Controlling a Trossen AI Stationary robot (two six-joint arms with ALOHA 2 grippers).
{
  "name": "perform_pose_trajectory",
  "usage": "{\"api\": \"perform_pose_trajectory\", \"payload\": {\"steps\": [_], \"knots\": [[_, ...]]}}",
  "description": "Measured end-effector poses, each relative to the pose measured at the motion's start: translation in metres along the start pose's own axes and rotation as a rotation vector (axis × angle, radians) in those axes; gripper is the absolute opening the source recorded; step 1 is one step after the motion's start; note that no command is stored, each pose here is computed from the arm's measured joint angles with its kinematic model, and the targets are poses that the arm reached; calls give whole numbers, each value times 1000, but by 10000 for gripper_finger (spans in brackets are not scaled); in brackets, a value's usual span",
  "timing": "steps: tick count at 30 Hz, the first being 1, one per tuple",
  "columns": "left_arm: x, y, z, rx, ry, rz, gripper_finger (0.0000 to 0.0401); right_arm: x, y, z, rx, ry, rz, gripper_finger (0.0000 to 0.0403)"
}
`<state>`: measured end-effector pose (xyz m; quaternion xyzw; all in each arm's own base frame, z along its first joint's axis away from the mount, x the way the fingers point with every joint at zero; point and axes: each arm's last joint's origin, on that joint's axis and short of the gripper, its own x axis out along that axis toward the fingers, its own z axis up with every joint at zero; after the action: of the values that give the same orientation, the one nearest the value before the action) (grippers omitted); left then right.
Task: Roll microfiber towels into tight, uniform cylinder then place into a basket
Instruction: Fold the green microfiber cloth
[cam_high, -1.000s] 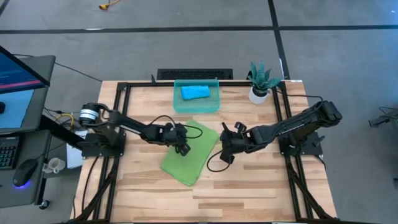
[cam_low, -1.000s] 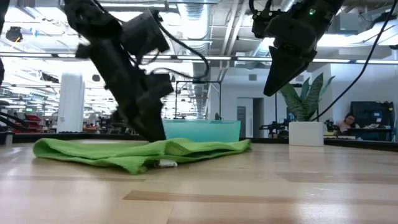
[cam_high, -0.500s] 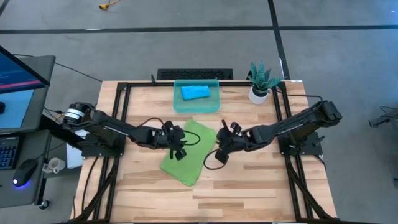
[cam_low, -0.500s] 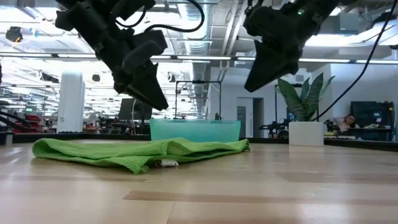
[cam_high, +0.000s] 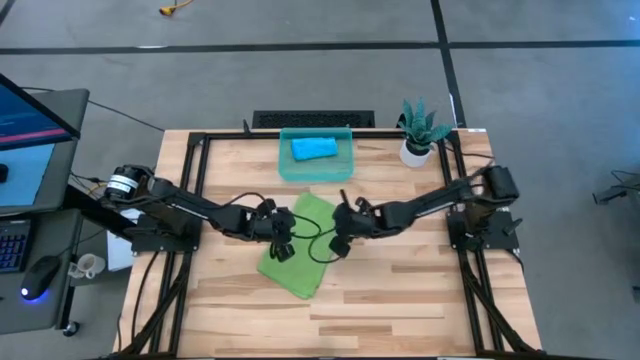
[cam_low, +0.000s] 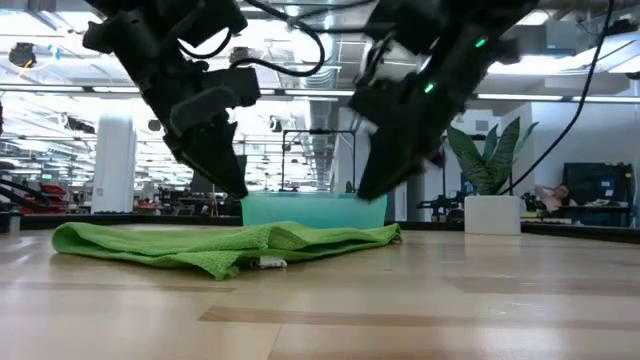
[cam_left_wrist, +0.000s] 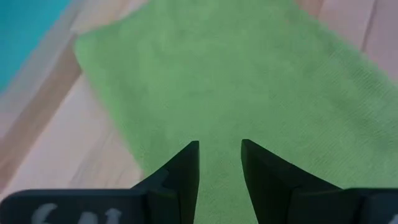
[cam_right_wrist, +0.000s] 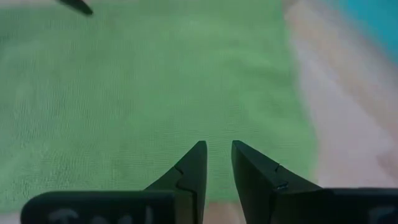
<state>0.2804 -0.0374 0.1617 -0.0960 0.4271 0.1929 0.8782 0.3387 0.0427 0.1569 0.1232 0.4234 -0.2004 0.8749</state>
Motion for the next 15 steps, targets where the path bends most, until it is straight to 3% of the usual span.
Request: {"api": "perform_pose_trajectory", "payload": {"steps": [8, 12, 15], "knots": [[3, 5, -13, -49, 122, 64, 109, 37, 1, 8, 39, 150, 147, 98], [2, 6, -15, -105, 149, 68, 109, 41, 3, 5, 33, 189, 137, 98], [4, 4, -17, -133, 199, 11, 109, 40, 1, 3, 54, 217, 117, 98]]}}
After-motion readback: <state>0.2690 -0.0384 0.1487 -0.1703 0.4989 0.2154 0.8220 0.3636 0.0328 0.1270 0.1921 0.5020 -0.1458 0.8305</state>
